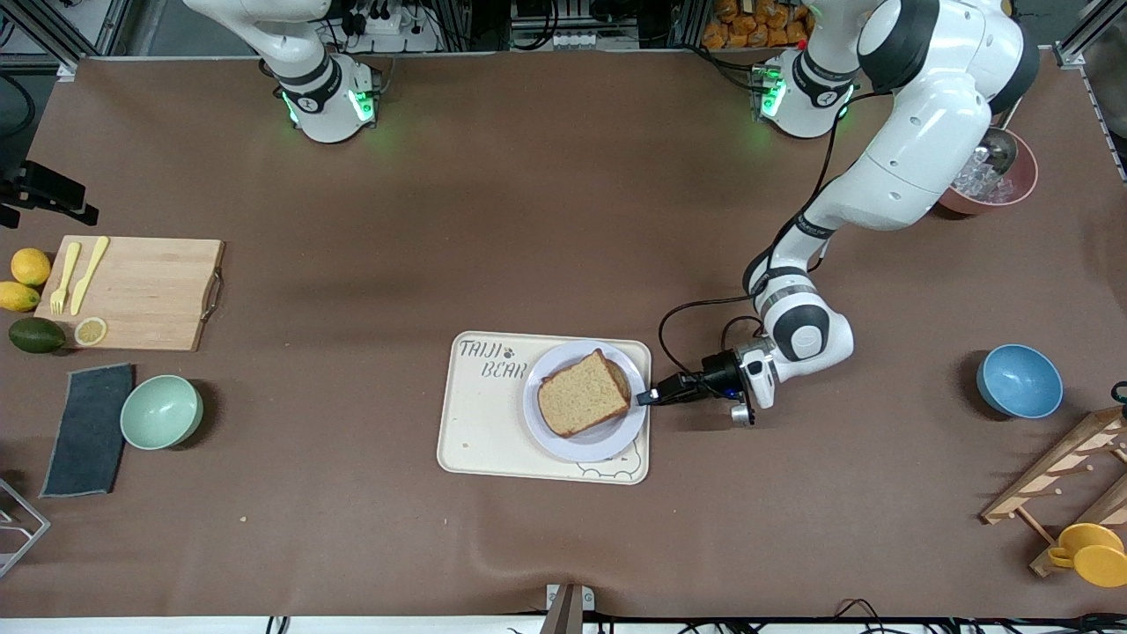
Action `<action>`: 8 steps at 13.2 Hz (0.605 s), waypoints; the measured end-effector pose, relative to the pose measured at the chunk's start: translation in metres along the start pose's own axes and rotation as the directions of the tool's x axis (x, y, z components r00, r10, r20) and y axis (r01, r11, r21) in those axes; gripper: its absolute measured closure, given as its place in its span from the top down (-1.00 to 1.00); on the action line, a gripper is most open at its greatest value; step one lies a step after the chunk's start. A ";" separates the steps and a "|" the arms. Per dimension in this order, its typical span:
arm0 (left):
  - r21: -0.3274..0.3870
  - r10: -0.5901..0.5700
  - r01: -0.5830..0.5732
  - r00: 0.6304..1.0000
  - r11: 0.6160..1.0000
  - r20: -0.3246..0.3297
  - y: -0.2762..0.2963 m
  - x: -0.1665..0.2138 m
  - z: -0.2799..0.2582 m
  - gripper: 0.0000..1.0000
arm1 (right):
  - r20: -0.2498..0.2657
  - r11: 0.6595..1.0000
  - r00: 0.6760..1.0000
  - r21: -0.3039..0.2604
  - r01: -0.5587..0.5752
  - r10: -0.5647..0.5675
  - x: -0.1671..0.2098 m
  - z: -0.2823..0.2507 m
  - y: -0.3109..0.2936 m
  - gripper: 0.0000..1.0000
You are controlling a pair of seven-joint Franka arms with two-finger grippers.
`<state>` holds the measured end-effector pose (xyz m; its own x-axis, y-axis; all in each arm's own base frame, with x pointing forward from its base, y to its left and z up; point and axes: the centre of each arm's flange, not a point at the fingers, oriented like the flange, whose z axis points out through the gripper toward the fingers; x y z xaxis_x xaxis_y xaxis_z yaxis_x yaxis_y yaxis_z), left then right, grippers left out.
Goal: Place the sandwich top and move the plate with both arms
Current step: 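Slide the plate with the left gripper onto the bear tray, then open the left gripper and release the plate rim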
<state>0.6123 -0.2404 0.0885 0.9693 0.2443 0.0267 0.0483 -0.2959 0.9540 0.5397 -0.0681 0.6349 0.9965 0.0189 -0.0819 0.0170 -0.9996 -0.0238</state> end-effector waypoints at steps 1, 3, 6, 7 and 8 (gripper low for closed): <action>0.004 0.000 0.000 1.000 1.000 -0.001 0.000 -0.001 0.002 -0.84 | 0.000 1.000 1.000 0.000 0.000 0.000 0.000 0.000 0.000 1.00; 0.005 0.001 -0.001 1.000 1.000 -0.002 0.001 -0.001 0.004 -0.84 | 0.000 1.000 1.000 0.000 0.000 0.000 0.000 0.000 0.000 1.00; 0.005 -0.001 0.001 1.000 1.000 -0.008 0.002 0.001 0.002 -0.52 | 0.000 1.000 1.000 0.000 0.001 -0.001 0.000 0.000 0.000 1.00; 0.004 -0.004 0.004 1.000 1.000 -0.012 0.002 0.003 0.001 -0.42 | 0.000 1.000 1.000 0.000 0.001 -0.001 0.000 0.000 -0.001 1.00; 0.004 -0.005 0.005 1.000 1.000 -0.014 0.002 0.004 0.000 -0.42 | 0.000 1.000 1.000 0.000 0.002 -0.002 0.000 0.000 -0.001 1.00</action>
<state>0.6163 -0.2405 0.0906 0.9655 0.2592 0.0259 0.0545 -0.2983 0.9529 0.5399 -0.0670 0.6349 0.9964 0.0209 -0.0820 0.0190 -0.9995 -0.0239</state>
